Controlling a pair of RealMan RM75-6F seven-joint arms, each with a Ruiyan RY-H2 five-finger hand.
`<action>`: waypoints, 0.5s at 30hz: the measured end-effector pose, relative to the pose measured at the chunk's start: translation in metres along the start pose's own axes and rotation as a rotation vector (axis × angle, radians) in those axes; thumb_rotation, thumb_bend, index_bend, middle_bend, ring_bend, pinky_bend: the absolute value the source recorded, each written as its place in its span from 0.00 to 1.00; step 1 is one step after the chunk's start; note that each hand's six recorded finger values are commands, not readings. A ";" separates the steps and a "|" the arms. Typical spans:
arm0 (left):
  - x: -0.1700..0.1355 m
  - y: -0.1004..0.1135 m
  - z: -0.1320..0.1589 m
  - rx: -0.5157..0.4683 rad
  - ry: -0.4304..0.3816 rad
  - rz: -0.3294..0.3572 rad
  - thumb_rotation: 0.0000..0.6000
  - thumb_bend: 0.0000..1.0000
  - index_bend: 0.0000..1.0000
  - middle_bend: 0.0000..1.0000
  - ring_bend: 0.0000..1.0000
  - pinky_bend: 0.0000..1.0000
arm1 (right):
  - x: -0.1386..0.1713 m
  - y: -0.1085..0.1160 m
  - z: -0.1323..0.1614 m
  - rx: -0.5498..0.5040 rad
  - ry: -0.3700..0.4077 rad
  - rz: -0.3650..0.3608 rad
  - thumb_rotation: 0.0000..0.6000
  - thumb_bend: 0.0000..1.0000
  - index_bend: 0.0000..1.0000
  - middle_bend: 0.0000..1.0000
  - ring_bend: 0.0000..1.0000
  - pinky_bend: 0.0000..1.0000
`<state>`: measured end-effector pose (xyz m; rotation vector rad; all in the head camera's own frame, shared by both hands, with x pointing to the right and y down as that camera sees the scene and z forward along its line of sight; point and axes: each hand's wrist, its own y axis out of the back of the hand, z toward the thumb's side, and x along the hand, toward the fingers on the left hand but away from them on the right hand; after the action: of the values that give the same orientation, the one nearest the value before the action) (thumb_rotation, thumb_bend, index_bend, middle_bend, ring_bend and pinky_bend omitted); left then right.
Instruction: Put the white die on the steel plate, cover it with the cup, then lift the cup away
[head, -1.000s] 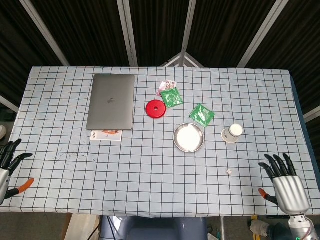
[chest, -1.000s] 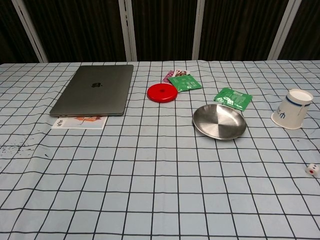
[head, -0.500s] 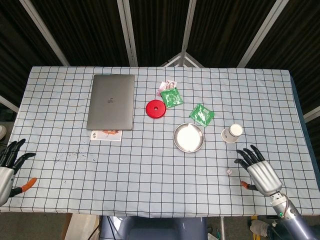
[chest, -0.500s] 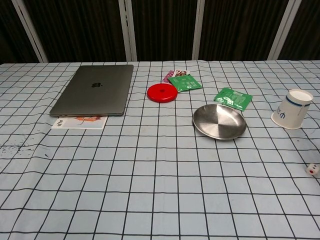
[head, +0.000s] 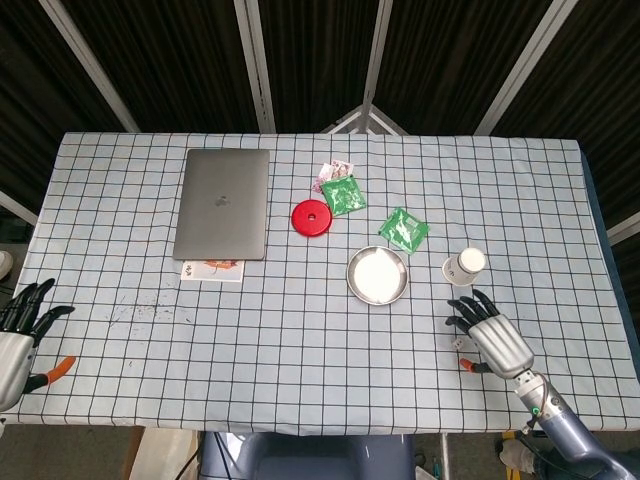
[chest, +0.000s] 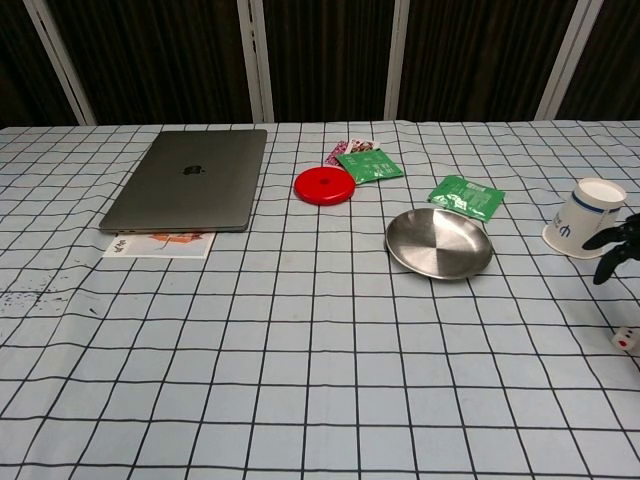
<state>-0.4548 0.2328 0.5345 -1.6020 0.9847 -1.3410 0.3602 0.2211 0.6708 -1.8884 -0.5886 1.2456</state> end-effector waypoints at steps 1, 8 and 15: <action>0.000 0.000 0.000 0.002 0.000 -0.001 1.00 0.27 0.26 0.00 0.00 0.13 | 0.000 -0.002 -0.001 0.002 0.000 0.003 1.00 0.20 0.39 0.17 0.12 0.00; 0.000 -0.004 0.004 0.019 0.001 -0.007 1.00 0.28 0.26 0.00 0.00 0.13 | -0.002 -0.008 -0.004 -0.006 0.007 -0.001 1.00 0.24 0.47 0.17 0.12 0.00; 0.000 -0.006 0.006 0.032 0.006 -0.007 1.00 0.28 0.26 0.00 0.00 0.13 | -0.005 -0.013 -0.007 -0.009 0.010 -0.007 1.00 0.27 0.49 0.17 0.13 0.00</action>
<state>-0.4485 0.2353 0.5396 -1.5798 0.9580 -1.3605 0.3654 0.2227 0.6856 -1.8973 -0.5960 1.2306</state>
